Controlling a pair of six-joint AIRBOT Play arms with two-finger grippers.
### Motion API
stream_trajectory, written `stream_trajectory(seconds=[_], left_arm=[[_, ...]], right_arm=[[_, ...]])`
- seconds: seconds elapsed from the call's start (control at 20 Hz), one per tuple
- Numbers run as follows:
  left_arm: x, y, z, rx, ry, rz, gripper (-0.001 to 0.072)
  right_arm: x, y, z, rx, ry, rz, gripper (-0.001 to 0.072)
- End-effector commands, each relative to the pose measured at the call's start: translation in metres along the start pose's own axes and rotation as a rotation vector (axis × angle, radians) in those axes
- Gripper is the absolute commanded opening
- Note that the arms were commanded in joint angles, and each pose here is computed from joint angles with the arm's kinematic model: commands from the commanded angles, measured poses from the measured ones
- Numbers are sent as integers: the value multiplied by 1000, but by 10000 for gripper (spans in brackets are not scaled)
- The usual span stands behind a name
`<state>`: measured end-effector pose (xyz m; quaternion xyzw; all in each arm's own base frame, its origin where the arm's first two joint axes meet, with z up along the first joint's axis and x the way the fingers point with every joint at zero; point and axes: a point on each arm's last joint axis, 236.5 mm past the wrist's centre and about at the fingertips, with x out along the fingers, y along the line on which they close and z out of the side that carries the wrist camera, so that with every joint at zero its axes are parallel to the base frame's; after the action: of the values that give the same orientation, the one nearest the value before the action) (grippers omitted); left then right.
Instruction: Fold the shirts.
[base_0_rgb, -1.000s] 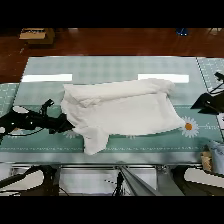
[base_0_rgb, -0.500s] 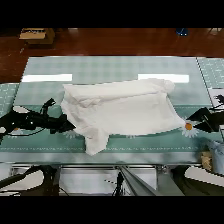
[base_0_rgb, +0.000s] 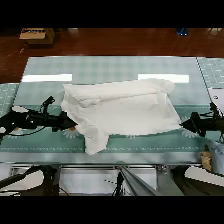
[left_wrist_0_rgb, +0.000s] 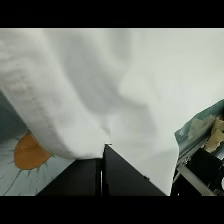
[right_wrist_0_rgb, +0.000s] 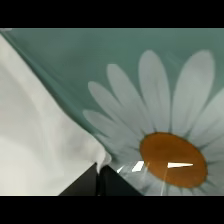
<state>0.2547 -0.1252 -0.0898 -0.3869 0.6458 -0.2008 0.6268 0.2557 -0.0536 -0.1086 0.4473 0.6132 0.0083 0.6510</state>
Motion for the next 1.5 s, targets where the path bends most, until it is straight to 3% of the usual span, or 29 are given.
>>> stream_trajectory(seconds=[0.0, 0.15, 0.4, 0.6, 0.75, 0.9, 1.05, 1.2, 1.35, 1.45], left_arm=[[-5, -14, 10, 37, -35, -35, 17], [-36, -52, 37, 175, -142, -46, 17], [-180, -219, 63, 657, -554, -64, 17], [-309, -356, 2, 995, -938, -81, 17], [-374, -419, -68, 1144, -1143, -95, 17], [-419, -441, -120, 1150, -1305, -55, 17], [-448, -442, -167, 1112, -1433, -24, 17], [-444, -414, -189, 1050, -1426, 88, 17], [-423, -360, -184, 919, -1299, 269, 17], [-407, -342, -185, 884, -1207, 313, 16]], right_arm=[[-7, 41, -6, -122, 24, 166, 20], [-56, 100, -3, -323, -15, 292, 19], [-177, 243, 27, -627, -498, 461, 19], [-275, 355, -25, -928, -815, 450, 19], [-374, 405, -72, -917, -1137, 522, 19], [-454, 421, -133, -960, -1449, 481, 19], [-475, 404, -168, -944, -1540, 296, 18], [-465, 374, -182, -903, -1495, 99, 18], [-436, 341, -183, -865, -1347, -59, 19], [-417, 320, -181, -846, -1247, -139, 18]])
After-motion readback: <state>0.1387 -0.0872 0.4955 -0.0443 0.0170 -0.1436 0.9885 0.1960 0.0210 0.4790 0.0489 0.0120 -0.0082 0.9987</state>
